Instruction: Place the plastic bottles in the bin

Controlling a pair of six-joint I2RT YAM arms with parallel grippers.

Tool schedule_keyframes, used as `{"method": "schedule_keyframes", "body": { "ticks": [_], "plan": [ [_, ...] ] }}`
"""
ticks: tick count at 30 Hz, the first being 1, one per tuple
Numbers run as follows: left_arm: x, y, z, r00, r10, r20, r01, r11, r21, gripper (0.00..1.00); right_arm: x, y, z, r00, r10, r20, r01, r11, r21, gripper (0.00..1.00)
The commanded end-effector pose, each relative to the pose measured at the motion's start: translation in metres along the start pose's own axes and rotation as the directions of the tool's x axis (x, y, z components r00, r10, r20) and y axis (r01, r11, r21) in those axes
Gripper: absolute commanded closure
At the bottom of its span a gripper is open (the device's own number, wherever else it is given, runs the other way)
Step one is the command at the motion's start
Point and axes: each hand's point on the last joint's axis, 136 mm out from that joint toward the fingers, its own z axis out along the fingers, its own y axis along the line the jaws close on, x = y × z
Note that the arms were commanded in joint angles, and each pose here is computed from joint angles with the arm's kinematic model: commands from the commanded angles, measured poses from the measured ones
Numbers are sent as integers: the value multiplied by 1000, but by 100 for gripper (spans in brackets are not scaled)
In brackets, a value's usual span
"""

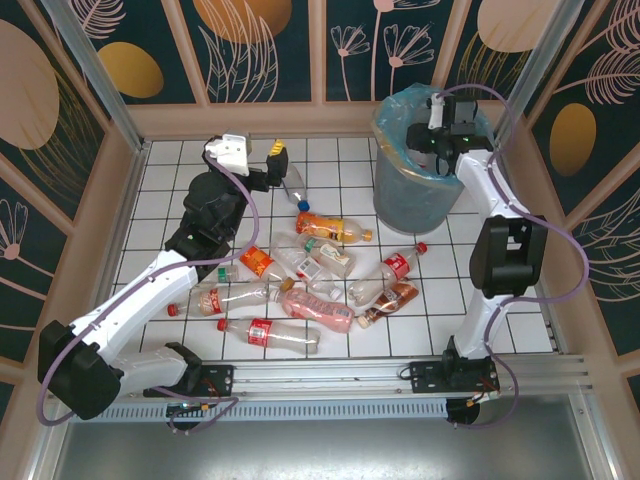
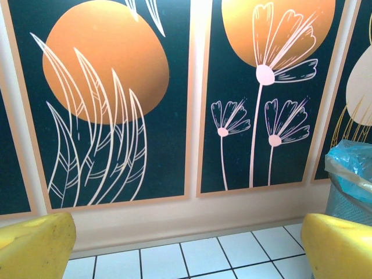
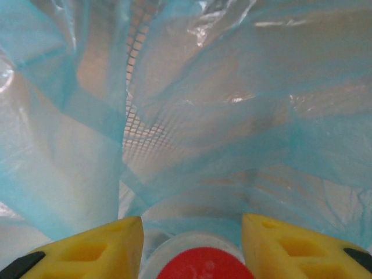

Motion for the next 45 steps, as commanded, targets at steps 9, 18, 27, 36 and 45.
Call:
{"method": "schedule_keyframes", "body": {
  "ticks": [9,18,27,36,45],
  "plan": [
    [-3,-4,6,1000,12,-10,-12,1000,10,1,-54,37,-49,992,-30,123,40,996,-81,42],
    [46,10,-16,955,-140,-261,124,989,-74,1,-101,38,-109,981,9,192,-5,1000,-25,27],
    [98,34,-82,854,-293,-430,229,954,-195,3,-117,68,-142,971,67,228,-39,991,-127,26],
    [175,-8,-170,354,-511,-783,455,826,-333,10,-97,116,-183,961,30,276,18,985,-169,26],
    [204,-29,-238,-53,-705,-708,607,540,-583,13,-47,135,-192,967,40,253,18,975,-222,27]
  ]
}}
